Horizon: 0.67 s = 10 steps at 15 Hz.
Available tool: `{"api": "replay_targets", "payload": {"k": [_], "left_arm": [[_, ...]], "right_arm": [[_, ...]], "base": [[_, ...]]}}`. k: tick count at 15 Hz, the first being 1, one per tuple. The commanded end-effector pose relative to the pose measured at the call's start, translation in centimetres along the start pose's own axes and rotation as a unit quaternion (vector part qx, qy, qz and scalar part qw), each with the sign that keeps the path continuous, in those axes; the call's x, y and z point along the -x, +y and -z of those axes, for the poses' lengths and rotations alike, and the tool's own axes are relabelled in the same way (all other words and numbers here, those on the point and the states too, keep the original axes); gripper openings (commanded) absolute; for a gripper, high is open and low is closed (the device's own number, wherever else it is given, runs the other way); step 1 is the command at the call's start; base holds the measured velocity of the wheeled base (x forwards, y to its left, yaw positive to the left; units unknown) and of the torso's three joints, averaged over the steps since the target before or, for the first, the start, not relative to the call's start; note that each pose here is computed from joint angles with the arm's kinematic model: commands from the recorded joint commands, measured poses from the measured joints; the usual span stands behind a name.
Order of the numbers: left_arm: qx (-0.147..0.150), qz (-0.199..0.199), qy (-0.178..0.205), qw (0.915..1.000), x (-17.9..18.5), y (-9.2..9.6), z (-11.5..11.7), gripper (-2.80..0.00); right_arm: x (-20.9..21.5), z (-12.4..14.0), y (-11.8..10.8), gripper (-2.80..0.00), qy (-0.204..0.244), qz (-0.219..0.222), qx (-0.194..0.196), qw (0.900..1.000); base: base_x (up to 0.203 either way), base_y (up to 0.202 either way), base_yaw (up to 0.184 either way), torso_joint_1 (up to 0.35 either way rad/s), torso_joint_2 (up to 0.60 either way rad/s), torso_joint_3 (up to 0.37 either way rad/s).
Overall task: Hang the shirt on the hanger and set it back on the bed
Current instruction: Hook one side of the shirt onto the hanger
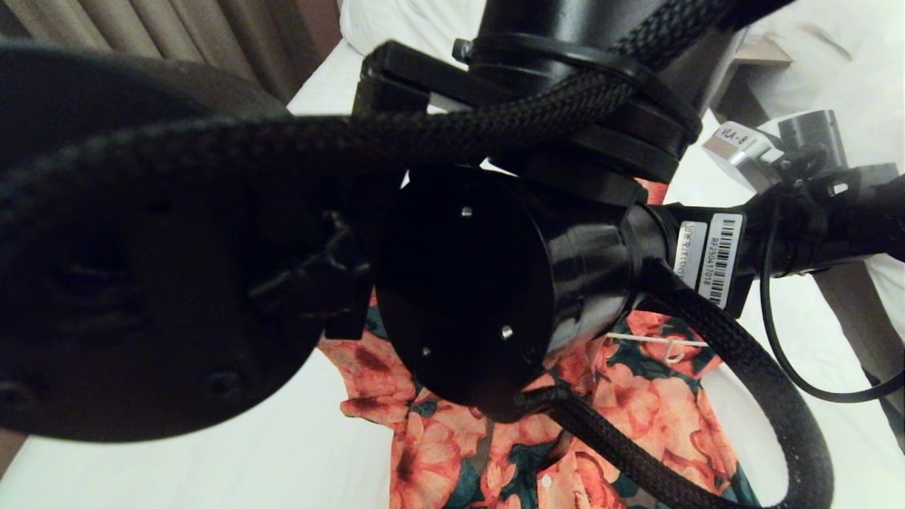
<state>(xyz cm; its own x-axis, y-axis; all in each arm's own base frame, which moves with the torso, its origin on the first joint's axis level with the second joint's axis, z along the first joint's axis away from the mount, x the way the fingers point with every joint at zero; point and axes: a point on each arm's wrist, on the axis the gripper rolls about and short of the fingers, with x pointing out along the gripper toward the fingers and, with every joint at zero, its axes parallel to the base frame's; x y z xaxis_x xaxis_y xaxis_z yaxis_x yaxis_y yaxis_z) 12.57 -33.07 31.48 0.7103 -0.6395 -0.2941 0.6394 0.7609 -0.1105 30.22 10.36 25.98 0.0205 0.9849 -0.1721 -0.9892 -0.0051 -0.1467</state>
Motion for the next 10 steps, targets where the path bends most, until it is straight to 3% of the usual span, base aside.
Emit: {"api": "replay_targets", "payload": {"k": [1,6,10], "left_arm": [[-0.006,-0.003,0.008,0.9999,-0.3,-0.1,0.5,0.00],[-0.012,-0.005,0.014,0.9998,0.3,0.1,0.7,0.00],[-0.051,0.010,0.050,0.9974,2.6,0.2,3.2,0.00]], "right_arm": [[-0.1,0.3,-0.1,-2.80,-0.001,-0.004,-0.003,1.000],[0.1,0.3,-0.2,-2.80,-0.001,-0.001,-0.003,1.000],[0.4,0.0,-0.3,-2.80,-0.002,0.004,0.003,1.000]], "base": [[0.000,0.000,0.000,0.000,0.00,0.000],[0.000,0.000,0.000,0.000,0.00,0.000],[0.000,0.000,0.000,0.000,0.00,0.000]]}}
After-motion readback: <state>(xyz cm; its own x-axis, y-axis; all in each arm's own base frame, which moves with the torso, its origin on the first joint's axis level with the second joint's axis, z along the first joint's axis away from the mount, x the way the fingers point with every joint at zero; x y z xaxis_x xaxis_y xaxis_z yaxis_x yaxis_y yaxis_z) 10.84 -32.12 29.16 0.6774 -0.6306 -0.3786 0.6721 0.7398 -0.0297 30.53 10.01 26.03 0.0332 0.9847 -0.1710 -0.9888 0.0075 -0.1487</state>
